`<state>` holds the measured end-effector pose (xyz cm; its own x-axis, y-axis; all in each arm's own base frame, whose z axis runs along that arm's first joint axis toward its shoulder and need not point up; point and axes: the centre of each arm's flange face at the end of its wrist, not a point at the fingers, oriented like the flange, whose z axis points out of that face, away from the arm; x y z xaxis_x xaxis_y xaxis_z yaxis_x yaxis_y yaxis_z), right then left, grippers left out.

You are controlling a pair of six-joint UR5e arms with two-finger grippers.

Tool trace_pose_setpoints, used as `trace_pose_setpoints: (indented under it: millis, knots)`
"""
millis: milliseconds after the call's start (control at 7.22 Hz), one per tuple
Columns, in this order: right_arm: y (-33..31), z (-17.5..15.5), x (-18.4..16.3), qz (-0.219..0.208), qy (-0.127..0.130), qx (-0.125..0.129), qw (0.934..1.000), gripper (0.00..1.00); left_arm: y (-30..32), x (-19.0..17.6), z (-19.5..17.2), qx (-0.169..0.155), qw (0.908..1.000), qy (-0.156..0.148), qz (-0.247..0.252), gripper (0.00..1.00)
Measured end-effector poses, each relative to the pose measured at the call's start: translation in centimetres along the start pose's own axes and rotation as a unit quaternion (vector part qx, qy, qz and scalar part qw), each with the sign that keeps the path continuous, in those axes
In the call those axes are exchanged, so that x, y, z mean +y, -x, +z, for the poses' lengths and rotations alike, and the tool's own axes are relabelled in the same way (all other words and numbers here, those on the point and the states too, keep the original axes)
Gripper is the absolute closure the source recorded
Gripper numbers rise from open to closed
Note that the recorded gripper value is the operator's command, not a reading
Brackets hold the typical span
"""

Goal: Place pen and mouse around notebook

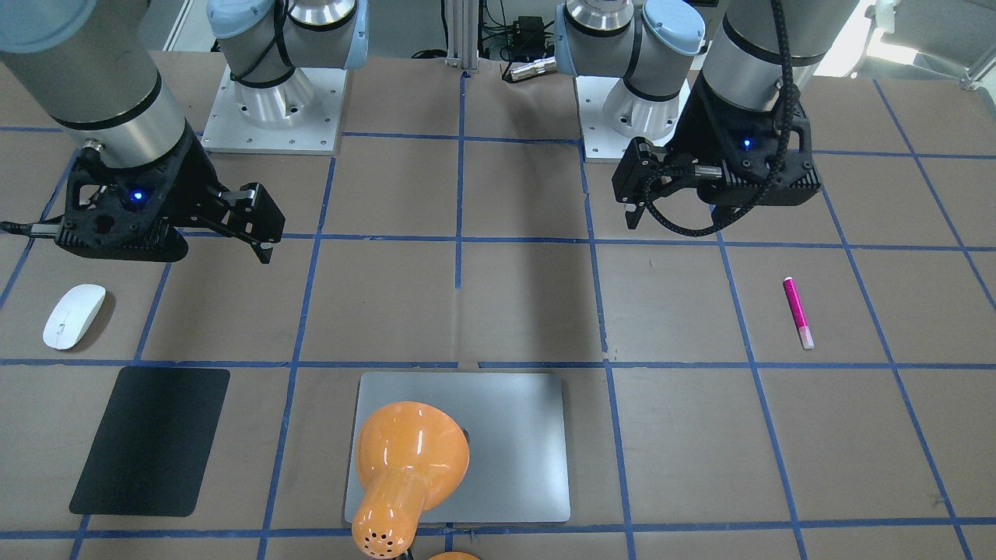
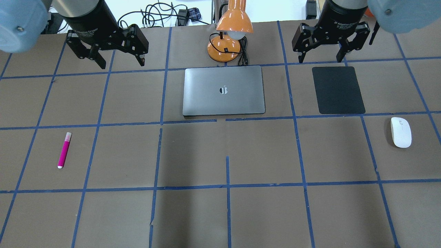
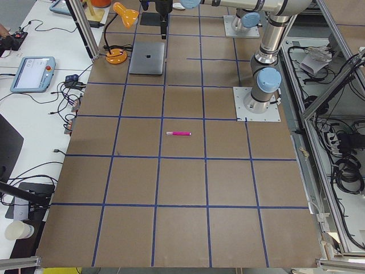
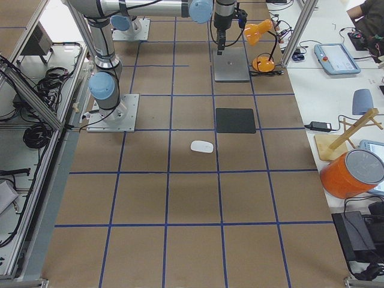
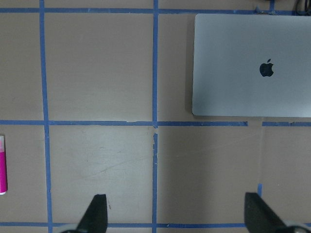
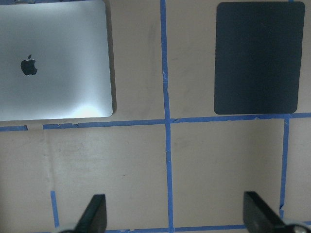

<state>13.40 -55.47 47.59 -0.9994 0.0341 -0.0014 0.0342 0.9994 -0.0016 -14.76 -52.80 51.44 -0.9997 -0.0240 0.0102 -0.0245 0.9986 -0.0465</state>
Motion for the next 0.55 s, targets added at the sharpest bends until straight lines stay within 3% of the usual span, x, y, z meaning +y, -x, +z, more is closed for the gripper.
trace_pose_setpoints:
  millis: [554]
  knots:
    - [-0.05,0.4,0.2,-0.003,0.001,-0.001,1.0,0.0,0.05,0.26,-0.14,-0.001,1.0,0.0,0.0,0.0]
